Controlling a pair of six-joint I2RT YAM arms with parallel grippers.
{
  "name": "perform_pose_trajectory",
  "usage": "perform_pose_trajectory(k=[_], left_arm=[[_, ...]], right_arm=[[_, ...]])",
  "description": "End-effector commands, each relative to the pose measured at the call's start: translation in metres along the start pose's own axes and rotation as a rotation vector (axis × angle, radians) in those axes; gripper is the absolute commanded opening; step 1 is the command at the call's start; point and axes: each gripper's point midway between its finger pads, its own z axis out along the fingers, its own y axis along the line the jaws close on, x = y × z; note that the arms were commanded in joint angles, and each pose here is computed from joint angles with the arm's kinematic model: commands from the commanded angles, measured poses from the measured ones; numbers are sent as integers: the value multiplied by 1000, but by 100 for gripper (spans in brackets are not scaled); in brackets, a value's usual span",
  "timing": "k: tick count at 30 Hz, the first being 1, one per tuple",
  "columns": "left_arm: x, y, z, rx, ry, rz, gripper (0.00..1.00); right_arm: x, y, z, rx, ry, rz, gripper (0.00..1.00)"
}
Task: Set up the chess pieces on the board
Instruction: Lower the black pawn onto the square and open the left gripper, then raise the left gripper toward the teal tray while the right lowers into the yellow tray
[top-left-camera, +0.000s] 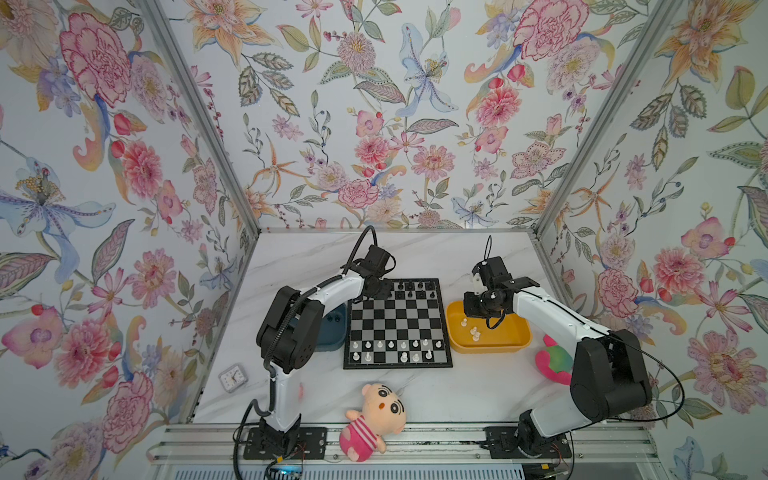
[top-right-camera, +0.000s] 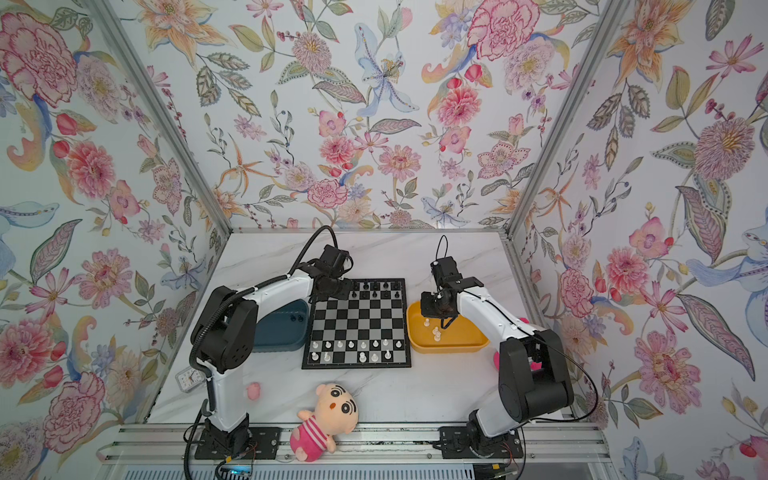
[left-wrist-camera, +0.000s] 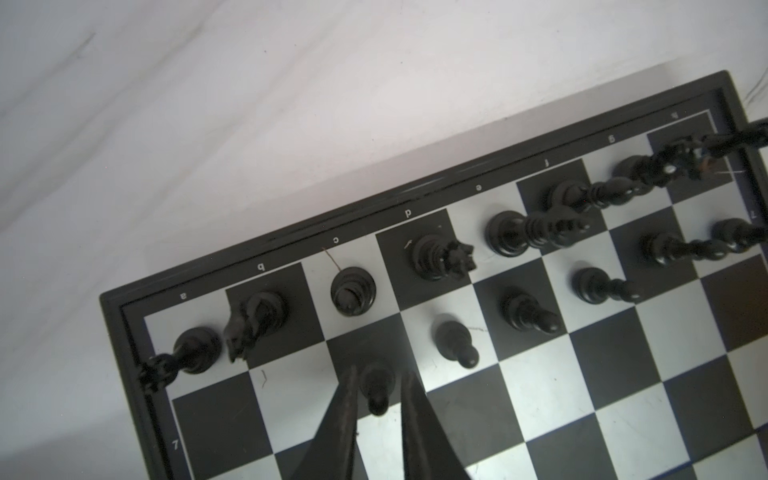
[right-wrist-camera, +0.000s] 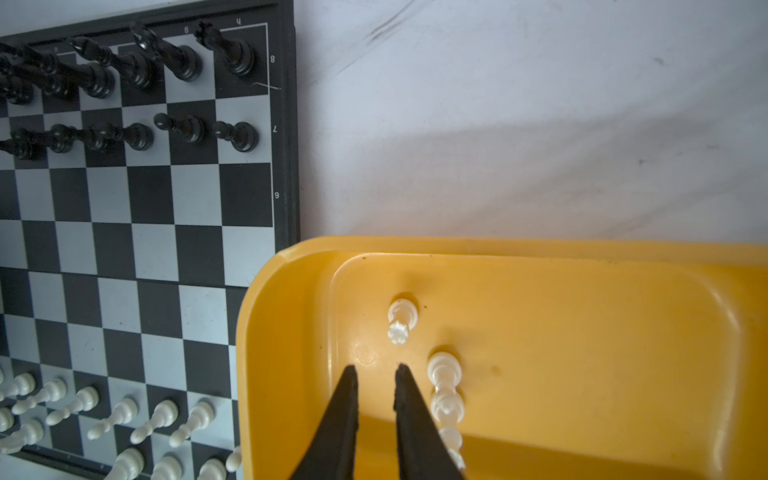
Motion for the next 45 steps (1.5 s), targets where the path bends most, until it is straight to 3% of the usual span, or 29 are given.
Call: perform_pose_trajectory(k=[1,10,17,24,33,45], left_arm=[[-1,-6,-20,13,-15,2,23],[-33,-7,-75,24,-132,30,23],[-65,-10,-136,120,-343,24,28],[-69,28,-187,178,-548,-69,34],[-53,84,-207,149,-691,-193,41],[-46,107,-198,141,-692,-231,42]], right_arm=[[0,1,-6,-17,-21,16,19],[-3,2,-11,-22,-34,18,20],[-6,0,-20,-1,-35,5,20],[2,-8,-28,50,15,-28,21],[21,-19,-28,99,119,-49,23],[46,-29,-15,128,205,-45,26]])
